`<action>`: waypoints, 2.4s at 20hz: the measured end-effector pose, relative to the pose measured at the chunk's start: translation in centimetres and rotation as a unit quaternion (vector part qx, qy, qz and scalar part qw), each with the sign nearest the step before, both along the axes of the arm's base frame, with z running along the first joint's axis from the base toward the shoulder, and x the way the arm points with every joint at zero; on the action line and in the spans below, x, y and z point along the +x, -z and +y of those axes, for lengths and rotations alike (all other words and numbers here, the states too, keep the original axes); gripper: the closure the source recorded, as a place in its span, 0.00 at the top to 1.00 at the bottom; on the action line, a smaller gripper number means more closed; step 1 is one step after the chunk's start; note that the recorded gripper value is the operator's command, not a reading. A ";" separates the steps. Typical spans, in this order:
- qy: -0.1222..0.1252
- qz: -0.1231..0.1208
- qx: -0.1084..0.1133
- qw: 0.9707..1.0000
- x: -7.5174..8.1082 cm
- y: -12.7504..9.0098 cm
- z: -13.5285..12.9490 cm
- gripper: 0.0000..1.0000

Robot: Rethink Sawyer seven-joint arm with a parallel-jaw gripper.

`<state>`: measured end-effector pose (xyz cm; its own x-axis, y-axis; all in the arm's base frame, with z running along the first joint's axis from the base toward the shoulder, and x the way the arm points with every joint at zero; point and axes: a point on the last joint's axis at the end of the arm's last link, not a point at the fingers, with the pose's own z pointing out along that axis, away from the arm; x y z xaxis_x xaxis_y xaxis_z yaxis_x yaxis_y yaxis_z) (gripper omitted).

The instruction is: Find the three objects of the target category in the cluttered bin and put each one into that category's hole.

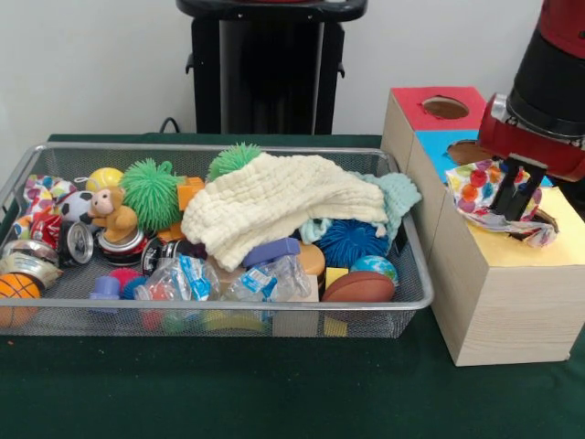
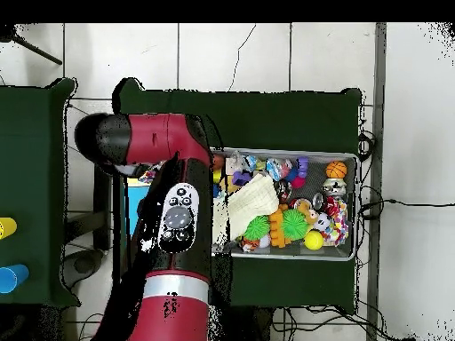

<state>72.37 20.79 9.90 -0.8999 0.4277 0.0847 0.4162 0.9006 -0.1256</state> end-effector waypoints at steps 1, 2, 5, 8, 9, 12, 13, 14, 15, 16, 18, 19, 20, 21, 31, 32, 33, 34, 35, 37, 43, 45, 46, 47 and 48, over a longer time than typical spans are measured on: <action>0.003 0.001 0.004 1.000 0.0 0.0 0.0 0.00; 0.005 0.002 0.008 1.000 0.1 0.0 0.0 0.00; 0.028 0.010 0.038 0.999 0.4 0.3 -0.3 0.00; 0.036 0.011 0.049 0.998 0.7 0.3 -0.5 0.00; 0.039 0.011 0.052 0.998 0.9 0.3 -0.7 0.00; 0.040 0.012 0.056 0.998 1.0 0.4 -0.7 0.00; 0.040 0.012 0.057 0.997 1.0 0.4 -0.7 0.00; 0.040 0.012 0.057 0.997 1.0 0.4 -0.7 0.00; 0.040 0.012 0.058 0.997 1.0 0.4 -0.6 0.00; 0.040 0.012 0.058 0.997 1.0 0.4 -0.6 0.00; 0.040 0.013 0.058 0.997 0.9 0.5 -0.5 0.00; 0.040 0.013 0.059 0.997 0.9 0.6 -0.5 0.00; 0.040 0.014 0.059 0.997 0.9 0.7 -0.5 0.00; 0.040 0.015 0.059 0.997 0.9 0.8 -0.5 0.00; 0.043 0.004 0.070 0.997 1.0 3.8 -0.4 0.00; 0.044 0.002 0.071 0.997 1.0 4.1 -0.4 0.00; 0.044 0.001 0.072 0.996 1.0 4.4 -0.3 0.00; 0.044 -0.003 0.075 0.996 1.1 5.1 -0.2 0.00; 0.045 -0.004 0.077 0.996 1.1 5.5 -0.1 0.00; 0.045 -0.006 0.080 0.996 1.1 6.1 0.0 0.00; 0.052 -0.001 0.095 0.994 0.9 7.7 0.2 0.00; 0.053 0.000 0.097 0.994 0.9 7.7 0.2 0.00; 0.053 0.001 0.098 0.994 0.9 7.7 0.1 0.00; 0.053 0.002 0.099 0.994 0.9 7.7 0.1 0.00; 0.053 0.001 0.099 0.994 0.9 7.6 0.1 0.00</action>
<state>73.27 20.93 2.26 -0.8501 0.4953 0.1788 0.5103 0.8587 0.0476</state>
